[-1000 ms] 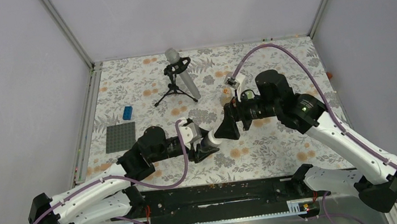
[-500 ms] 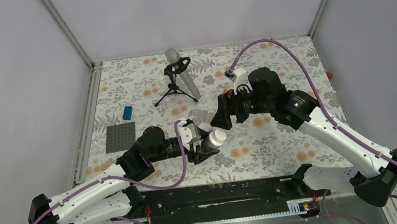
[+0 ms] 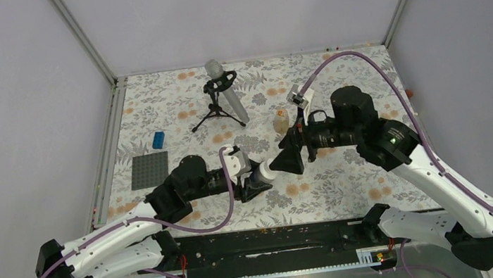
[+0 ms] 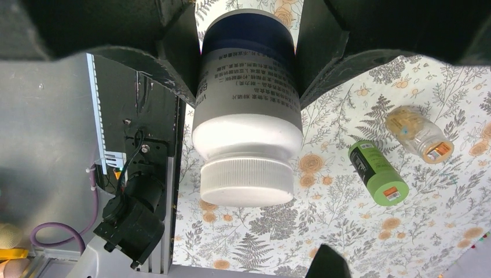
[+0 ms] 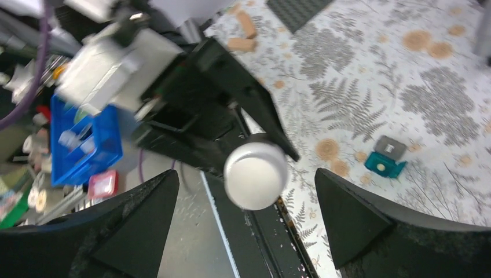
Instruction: Sort the pills into containers
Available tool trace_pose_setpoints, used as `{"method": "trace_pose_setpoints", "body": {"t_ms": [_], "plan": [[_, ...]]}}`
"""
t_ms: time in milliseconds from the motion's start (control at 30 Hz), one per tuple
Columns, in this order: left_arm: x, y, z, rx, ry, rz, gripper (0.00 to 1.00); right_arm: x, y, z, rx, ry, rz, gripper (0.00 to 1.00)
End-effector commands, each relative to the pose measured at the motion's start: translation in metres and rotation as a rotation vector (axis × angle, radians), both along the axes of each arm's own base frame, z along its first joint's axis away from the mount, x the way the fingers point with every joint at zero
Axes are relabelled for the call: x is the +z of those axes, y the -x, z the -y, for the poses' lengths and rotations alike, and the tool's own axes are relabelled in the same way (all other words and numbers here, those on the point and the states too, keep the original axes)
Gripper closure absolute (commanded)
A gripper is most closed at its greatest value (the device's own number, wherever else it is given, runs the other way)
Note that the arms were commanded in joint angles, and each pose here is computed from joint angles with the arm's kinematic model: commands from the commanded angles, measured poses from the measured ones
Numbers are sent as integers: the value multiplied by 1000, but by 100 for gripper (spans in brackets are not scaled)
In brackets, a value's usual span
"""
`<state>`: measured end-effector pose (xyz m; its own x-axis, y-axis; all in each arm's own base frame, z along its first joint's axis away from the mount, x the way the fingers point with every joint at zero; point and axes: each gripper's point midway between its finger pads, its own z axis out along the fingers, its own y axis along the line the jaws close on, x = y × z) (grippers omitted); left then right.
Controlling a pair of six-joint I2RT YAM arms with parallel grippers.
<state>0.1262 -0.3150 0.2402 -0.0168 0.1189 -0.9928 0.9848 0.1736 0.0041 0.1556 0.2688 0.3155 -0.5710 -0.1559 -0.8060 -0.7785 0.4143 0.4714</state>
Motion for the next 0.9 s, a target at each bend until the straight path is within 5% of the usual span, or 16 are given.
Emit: {"method": "trace_pose_setpoints", "body": {"t_ms": [0, 200, 533, 633, 867], "plan": [[36, -2, 5, -7, 71, 64, 100, 13, 33, -4, 233, -31, 81, 5], [37, 0, 6, -29, 67, 76, 100, -7, 26, -7, 234, 106, 107, 9], [42, -5, 5, 1, 70, 91, 100, -2, -1, -13, 71, 112, 73, 53], [43, -11, 3, 36, 65, 101, 100, -3, -12, -16, -29, 112, 8, 65], [30, -32, -6, 152, -2, 122, 100, -4, -50, -26, -371, 43, -125, 71]]}}
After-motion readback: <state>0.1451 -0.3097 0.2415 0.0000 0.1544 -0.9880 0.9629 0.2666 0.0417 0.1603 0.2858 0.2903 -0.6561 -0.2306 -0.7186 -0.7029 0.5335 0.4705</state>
